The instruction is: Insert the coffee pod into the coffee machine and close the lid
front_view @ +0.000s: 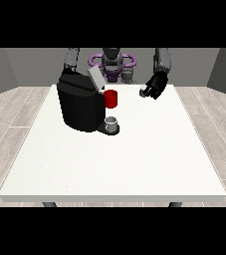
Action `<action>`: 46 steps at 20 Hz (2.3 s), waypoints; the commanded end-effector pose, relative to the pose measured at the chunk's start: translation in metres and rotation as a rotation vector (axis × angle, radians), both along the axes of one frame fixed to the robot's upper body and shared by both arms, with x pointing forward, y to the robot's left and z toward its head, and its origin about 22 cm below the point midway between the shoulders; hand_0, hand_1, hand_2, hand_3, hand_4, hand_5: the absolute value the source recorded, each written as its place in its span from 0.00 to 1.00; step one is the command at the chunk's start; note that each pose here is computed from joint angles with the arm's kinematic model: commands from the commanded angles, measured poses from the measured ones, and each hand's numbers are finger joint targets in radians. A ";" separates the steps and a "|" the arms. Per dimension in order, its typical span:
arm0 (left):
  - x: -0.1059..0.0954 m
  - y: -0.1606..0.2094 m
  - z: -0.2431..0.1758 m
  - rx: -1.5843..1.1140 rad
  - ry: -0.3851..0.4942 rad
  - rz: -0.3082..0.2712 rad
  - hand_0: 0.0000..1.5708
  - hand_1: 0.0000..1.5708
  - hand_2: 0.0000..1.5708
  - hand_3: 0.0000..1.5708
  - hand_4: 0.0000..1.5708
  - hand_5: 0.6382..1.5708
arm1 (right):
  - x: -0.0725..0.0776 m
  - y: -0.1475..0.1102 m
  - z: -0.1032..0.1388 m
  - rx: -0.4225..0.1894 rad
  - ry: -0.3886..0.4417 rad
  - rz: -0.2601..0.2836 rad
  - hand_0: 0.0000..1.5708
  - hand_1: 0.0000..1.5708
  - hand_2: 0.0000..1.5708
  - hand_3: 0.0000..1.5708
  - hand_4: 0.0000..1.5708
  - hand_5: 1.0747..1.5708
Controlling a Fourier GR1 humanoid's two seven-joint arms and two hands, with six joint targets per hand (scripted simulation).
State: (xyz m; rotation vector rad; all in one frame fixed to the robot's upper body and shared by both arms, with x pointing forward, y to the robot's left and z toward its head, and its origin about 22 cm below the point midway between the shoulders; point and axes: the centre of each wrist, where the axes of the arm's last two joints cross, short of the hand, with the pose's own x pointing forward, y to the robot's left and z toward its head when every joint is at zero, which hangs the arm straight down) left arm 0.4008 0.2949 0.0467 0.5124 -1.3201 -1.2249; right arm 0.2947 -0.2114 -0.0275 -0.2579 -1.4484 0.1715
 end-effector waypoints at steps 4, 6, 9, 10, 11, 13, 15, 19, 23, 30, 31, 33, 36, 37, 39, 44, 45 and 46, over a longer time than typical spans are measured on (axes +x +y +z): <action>0.019 -0.052 0.036 -0.002 0.030 -0.075 0.91 0.91 0.89 0.85 0.35 1.00 | -0.006 -0.020 -0.016 0.023 0.033 -0.018 0.00 0.00 0.00 0.00 0.00 1.00; 0.025 -0.042 0.050 -0.015 0.000 -0.039 0.91 0.91 0.89 0.85 0.35 1.00 | 0.004 0.003 -0.001 0.051 -0.019 -0.023 0.00 0.00 0.00 0.00 0.00 1.00; 0.026 -0.064 0.056 -0.012 0.010 -0.059 0.89 0.89 0.89 0.85 0.38 1.00 | 0.002 -0.019 -0.005 0.037 -0.022 -0.005 0.00 0.00 0.00 0.00 0.00 1.00; 0.034 -0.055 0.083 -0.004 -0.068 -0.091 0.85 0.85 0.86 0.84 0.38 1.00 | 0.019 0.013 0.016 0.039 -0.072 -0.018 0.00 0.00 0.00 0.00 0.00 1.00; 0.036 -0.077 0.095 -0.015 -0.069 -0.110 0.85 0.85 0.87 0.86 0.36 1.00 | 0.016 -0.008 0.005 0.047 -0.062 -0.035 0.00 0.00 0.00 0.00 0.00 1.00; 0.042 -0.065 0.103 -0.106 -0.064 -0.048 0.88 0.88 0.89 0.88 0.33 1.00 | 0.025 0.002 0.027 0.030 -0.103 -0.012 0.00 0.00 0.00 0.00 0.00 1.00; 0.045 -0.043 0.119 -0.093 -0.048 0.001 0.61 0.61 0.74 0.86 0.33 1.00 | 0.013 -0.009 0.023 0.043 -0.065 0.020 0.00 0.00 0.00 0.00 0.00 1.00; 0.056 -0.057 0.180 -0.127 -0.125 0.044 0.76 0.76 0.79 0.80 0.31 1.00 | 0.031 0.000 0.043 0.033 -0.161 0.029 0.00 0.00 0.00 0.00 0.00 1.00; 0.054 -0.048 0.175 -0.086 -0.163 0.007 0.75 0.75 0.80 0.81 0.31 1.00 | 0.037 -0.005 0.060 0.051 -0.184 -0.013 0.00 0.00 0.00 0.00 0.17 1.00; 0.057 -0.054 0.223 -0.091 -0.222 0.014 0.79 0.79 0.82 0.79 0.30 1.00 | 0.053 -0.012 0.083 0.043 -0.216 0.011 0.00 0.00 0.00 0.00 0.00 1.00; 0.058 -0.059 0.224 -0.112 -0.246 0.035 0.81 0.81 0.83 0.80 0.30 1.00 | 0.050 0.010 0.076 0.037 -0.245 0.012 0.00 0.00 0.00 0.00 0.04 1.00; 0.057 -0.062 0.238 -0.086 -0.239 0.032 0.80 0.80 0.83 0.79 0.31 1.00 | 0.042 0.010 0.058 0.045 -0.219 0.016 0.00 0.00 0.00 0.00 0.07 1.00; 0.059 -0.050 0.217 -0.083 -0.228 0.038 0.77 0.77 0.81 0.79 0.30 1.00 | 0.051 -0.001 0.082 0.006 -0.241 0.034 0.00 0.00 0.00 0.00 0.00 1.00; 0.058 -0.060 0.233 -0.067 -0.257 0.014 0.76 0.76 0.81 0.78 0.30 1.00 | 0.051 0.005 0.070 0.032 -0.261 0.005 0.00 0.00 0.00 0.00 0.00 1.00; 0.058 -0.048 0.230 -0.071 -0.230 0.028 0.75 0.75 0.79 0.77 0.30 1.00 | 0.053 -0.014 0.083 0.048 -0.247 0.020 0.00 0.00 0.00 0.00 0.10 1.00; 0.062 -0.059 0.225 -0.080 -0.223 0.026 0.79 0.79 0.82 0.78 0.27 1.00 | 0.052 0.013 0.079 0.023 -0.240 0.016 0.00 0.00 0.00 0.00 0.02 1.00; 0.059 -0.049 0.234 -0.078 -0.265 0.030 0.80 0.80 0.82 0.77 0.27 1.00 | 0.054 0.003 0.082 0.029 -0.282 0.006 0.00 0.00 0.00 0.00 0.00 1.00; 0.062 -0.065 0.210 -0.067 -0.207 0.011 0.79 0.79 0.82 0.78 0.27 1.00 | 0.052 -0.009 0.078 0.041 -0.232 -0.004 0.00 0.00 0.00 0.00 0.02 1.00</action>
